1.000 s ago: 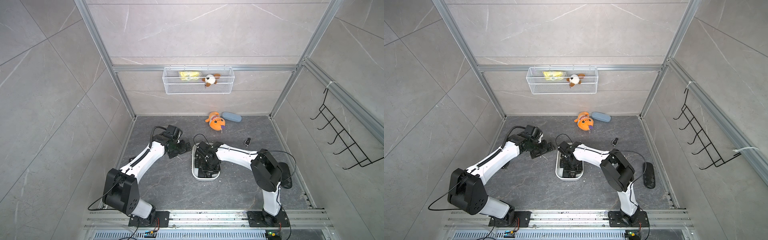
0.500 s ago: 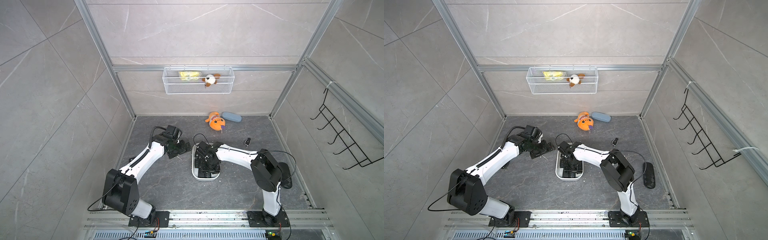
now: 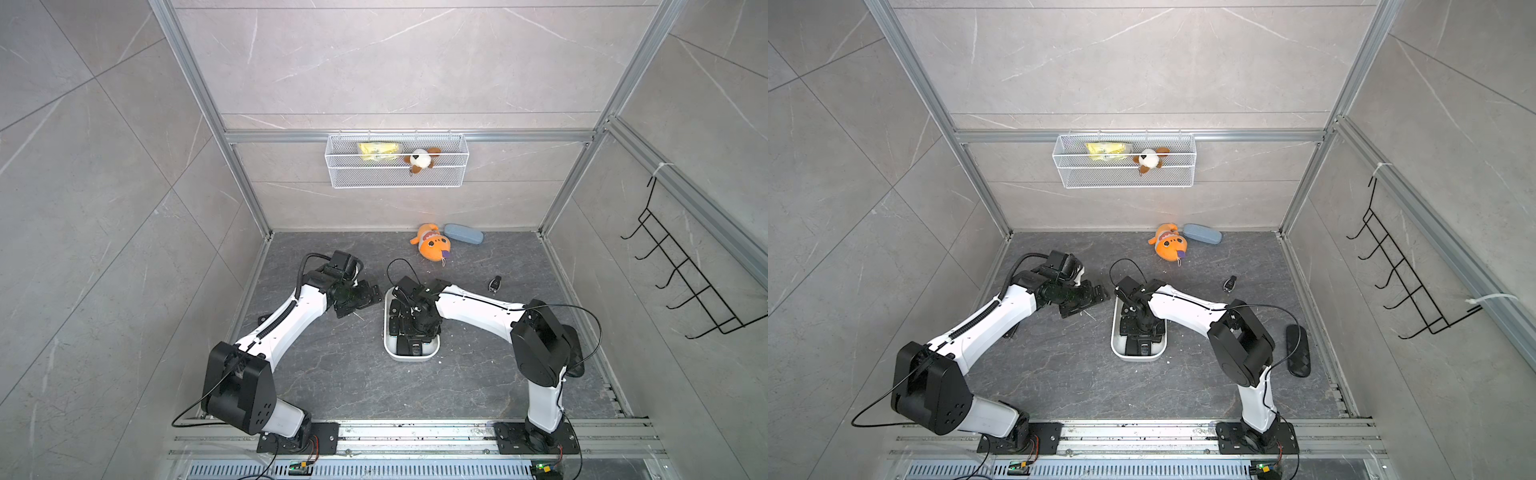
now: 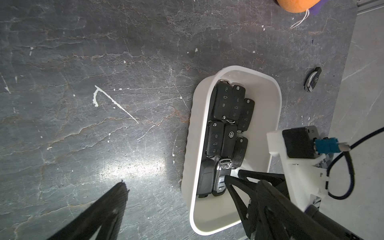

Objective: Place the car key into the storage box
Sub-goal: Place the car key in the storage box.

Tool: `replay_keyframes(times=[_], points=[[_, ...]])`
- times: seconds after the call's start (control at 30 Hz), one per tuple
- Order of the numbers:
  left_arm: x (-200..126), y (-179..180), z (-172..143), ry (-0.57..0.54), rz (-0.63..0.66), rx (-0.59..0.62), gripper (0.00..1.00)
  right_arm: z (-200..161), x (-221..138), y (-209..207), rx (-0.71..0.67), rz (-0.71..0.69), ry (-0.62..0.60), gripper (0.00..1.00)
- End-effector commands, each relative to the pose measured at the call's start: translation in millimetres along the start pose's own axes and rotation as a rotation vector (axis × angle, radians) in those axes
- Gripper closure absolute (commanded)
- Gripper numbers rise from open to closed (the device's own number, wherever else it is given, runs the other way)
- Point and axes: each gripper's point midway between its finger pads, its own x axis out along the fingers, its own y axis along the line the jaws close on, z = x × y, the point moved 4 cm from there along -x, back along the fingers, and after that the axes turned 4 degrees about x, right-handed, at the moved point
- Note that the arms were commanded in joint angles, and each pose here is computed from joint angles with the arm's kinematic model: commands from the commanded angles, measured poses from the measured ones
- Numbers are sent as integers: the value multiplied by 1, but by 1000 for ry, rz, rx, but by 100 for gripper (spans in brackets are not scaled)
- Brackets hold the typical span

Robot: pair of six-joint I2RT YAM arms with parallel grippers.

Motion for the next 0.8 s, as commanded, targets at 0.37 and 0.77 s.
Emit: replay_keyframes(times=[0.37,0.77], points=[[-9,-3,0,-15,-23,4,0,14,32,3,-17,-31,27,62],[-9,-7,5,-21,-30,9,0,20,-2,4,-22,5,-50,60]])
